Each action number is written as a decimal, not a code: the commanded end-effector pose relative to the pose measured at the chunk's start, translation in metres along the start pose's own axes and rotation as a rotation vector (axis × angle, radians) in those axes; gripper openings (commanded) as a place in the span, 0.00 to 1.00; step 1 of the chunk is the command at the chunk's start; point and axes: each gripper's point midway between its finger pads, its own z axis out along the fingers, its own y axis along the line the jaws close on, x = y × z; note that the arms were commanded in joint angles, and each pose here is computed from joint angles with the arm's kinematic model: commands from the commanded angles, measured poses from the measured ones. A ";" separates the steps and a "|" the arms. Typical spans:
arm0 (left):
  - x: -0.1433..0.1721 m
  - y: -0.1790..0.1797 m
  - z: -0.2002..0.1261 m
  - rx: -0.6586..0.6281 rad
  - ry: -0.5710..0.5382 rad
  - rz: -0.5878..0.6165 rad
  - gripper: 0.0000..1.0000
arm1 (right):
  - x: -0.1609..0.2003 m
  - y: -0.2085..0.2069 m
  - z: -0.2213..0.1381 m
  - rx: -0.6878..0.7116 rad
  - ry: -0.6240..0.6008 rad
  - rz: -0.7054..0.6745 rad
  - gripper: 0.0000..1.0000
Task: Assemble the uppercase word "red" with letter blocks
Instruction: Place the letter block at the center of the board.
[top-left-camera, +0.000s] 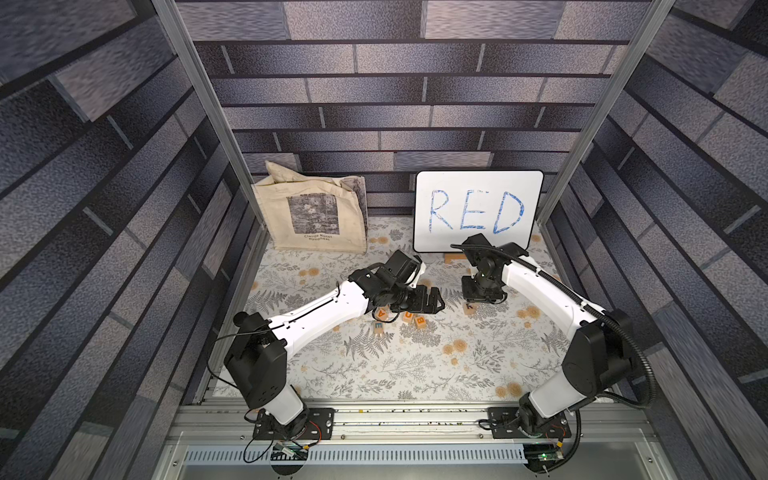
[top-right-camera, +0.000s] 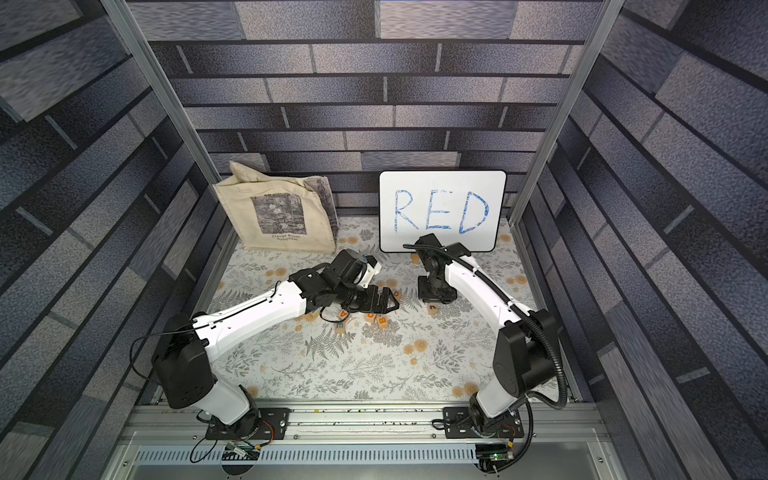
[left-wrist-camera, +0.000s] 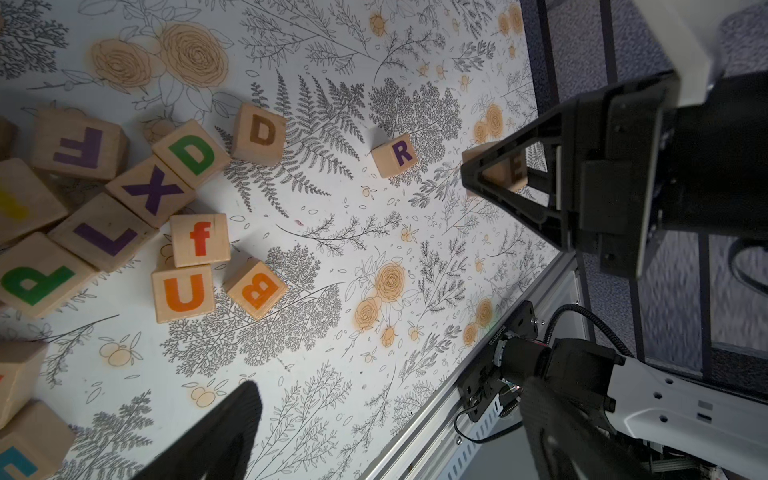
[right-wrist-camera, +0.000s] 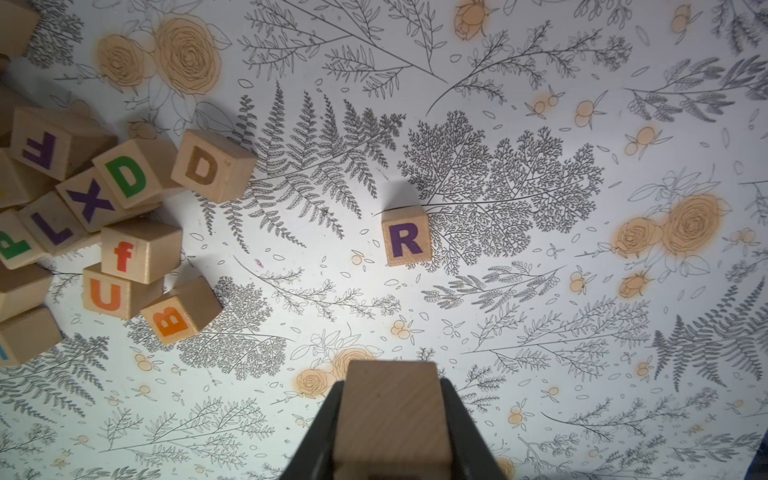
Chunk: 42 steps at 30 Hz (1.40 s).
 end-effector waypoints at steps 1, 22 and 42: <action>-0.010 -0.019 -0.001 0.054 -0.020 0.063 1.00 | 0.000 -0.014 0.005 0.039 -0.002 -0.006 0.14; 0.012 -0.043 0.029 0.127 0.038 0.133 1.00 | -0.004 -0.048 0.049 0.109 0.030 0.010 0.14; 0.014 -0.045 0.030 0.112 0.056 0.141 1.00 | -0.009 -0.051 0.097 0.058 0.114 0.046 0.14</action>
